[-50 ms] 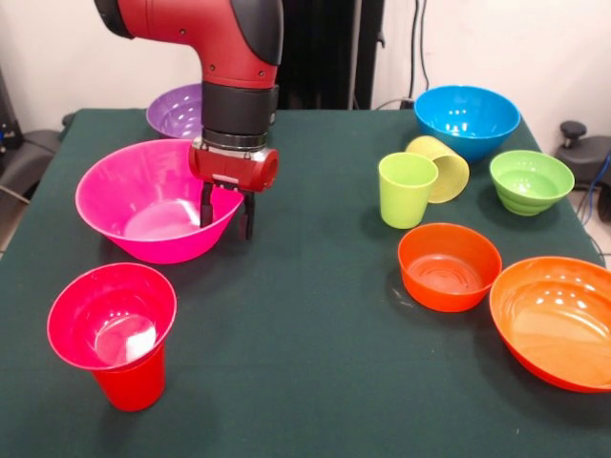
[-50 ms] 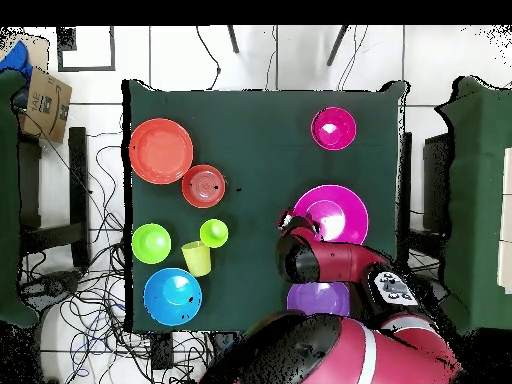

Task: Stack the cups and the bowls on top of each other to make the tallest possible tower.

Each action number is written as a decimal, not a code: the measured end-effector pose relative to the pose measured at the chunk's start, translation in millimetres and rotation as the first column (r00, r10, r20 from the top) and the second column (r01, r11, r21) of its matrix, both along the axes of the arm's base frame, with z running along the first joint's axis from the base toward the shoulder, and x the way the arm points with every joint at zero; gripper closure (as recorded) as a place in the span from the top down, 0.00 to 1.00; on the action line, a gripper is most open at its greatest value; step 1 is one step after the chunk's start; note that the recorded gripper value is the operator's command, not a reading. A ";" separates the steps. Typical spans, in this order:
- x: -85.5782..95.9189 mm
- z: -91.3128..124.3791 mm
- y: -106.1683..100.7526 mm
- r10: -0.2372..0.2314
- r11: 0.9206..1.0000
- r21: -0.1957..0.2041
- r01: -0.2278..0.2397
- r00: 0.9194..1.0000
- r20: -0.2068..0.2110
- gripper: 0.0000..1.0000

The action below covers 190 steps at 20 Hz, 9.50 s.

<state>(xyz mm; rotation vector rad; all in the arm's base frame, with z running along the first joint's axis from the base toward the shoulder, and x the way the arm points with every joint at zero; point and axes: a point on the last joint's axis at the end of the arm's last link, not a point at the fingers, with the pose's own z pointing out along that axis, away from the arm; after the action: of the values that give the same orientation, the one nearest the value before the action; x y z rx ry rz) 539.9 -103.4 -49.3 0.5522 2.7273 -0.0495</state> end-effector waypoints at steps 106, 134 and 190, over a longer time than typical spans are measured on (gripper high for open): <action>74.3 250.6 -22.7 -0.274 0.943 -0.284 0.171 0.885 -0.377 0.00; 165.6 195.2 -60.5 -0.334 0.918 -0.323 0.228 0.885 -0.324 0.00; 281.2 132.0 -17.1 -0.386 0.902 -0.292 0.317 0.896 -0.220 0.00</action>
<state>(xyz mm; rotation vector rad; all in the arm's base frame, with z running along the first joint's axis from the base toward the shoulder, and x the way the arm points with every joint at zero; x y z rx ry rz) 821.1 -120.6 82.8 1.0266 2.7770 -0.5957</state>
